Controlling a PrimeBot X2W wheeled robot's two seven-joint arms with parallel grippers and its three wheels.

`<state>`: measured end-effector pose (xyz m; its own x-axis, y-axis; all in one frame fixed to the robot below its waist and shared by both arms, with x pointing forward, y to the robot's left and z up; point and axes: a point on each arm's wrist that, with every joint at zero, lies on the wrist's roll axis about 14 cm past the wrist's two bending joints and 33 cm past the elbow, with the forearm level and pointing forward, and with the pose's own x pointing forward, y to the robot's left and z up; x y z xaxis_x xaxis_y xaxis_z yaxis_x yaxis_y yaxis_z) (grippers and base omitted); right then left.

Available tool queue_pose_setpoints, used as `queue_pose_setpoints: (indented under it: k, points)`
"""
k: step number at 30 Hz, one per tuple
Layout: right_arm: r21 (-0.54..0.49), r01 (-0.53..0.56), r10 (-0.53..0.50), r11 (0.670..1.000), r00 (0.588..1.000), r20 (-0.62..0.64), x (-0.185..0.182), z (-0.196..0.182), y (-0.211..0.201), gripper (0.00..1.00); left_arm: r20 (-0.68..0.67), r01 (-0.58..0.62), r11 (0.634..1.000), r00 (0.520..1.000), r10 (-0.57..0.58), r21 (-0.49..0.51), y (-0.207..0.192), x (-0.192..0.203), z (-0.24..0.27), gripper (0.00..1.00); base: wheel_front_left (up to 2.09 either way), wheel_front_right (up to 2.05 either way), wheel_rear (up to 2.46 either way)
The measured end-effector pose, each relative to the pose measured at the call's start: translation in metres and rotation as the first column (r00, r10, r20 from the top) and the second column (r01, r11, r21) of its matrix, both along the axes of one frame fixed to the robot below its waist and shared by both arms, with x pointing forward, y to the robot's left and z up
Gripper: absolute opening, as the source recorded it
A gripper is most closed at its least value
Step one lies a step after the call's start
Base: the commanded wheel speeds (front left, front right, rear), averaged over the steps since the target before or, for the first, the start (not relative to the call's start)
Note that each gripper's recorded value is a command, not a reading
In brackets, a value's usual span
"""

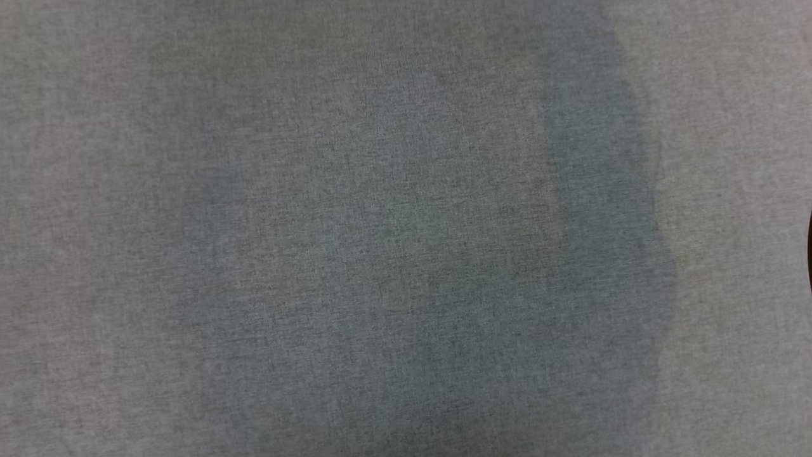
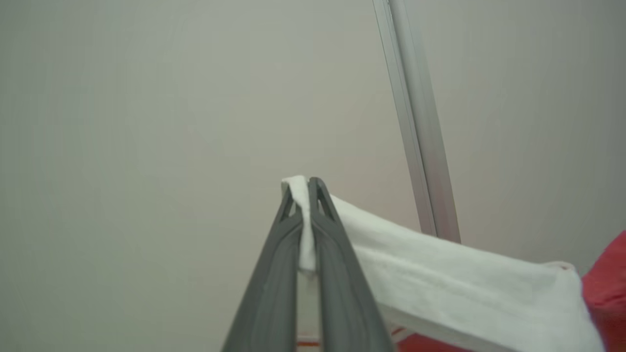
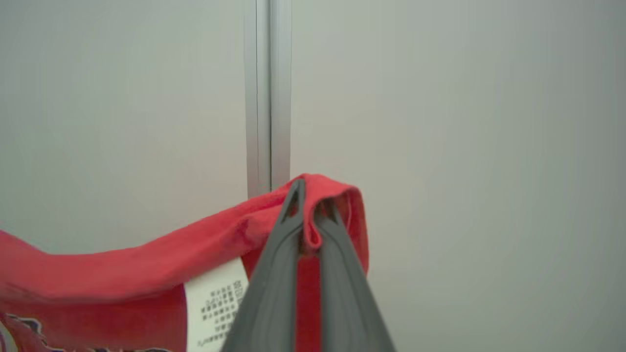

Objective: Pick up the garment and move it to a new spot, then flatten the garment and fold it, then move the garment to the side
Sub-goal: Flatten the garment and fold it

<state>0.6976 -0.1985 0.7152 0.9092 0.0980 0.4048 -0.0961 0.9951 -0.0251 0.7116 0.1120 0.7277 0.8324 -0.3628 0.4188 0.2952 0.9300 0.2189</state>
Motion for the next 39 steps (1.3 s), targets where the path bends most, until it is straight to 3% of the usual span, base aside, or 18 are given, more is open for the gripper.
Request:
queue_pose_setpoints:
  k: [8, 15, 17, 25, 39]
  points:
    - [0.005, -0.03, 0.03, 1.0, 0.992, -0.123, 0.013, -0.074, 0.009, 0.0, -0.117, -0.003, 1.0, 0.993, 0.0, -0.025, 0.013, 0.008, -0.081, 0.0, 0.0, 0.0, 0.0]
    - [0.024, -0.081, 0.084, 0.996, 0.976, -0.199, -0.029, -0.133, 0.02, 0.0, -0.275, -0.051, 0.991, 0.961, 0.015, -0.124, 0.035, -0.035, -0.162, 0.0, 0.0, 0.0, 0.0]
    - [0.03, -0.094, 0.098, 0.995, 0.969, -0.229, -0.047, -0.149, 0.023, 0.0, -0.319, -0.078, 0.992, 0.947, 0.043, -0.097, 0.047, -0.054, -0.185, 0.0, 0.0, 0.0, 0.0]
    - [0.107, -0.123, 0.153, 0.987, 0.928, -0.339, -0.131, -0.202, 0.037, 0.0, -0.431, -0.14, 0.979, 0.9, 0.062, -0.151, 0.054, -0.144, -0.227, 0.0, 0.0, 0.0, 0.0]
    - [0.225, 0.001, 0.13, 0.974, 0.814, -0.566, -0.269, -0.285, 0.015, 0.0, -0.62, -0.3, 0.92, 0.78, 0.084, -0.252, 0.05, -0.309, -0.276, 0.0, 0.0, 0.0, 0.0]
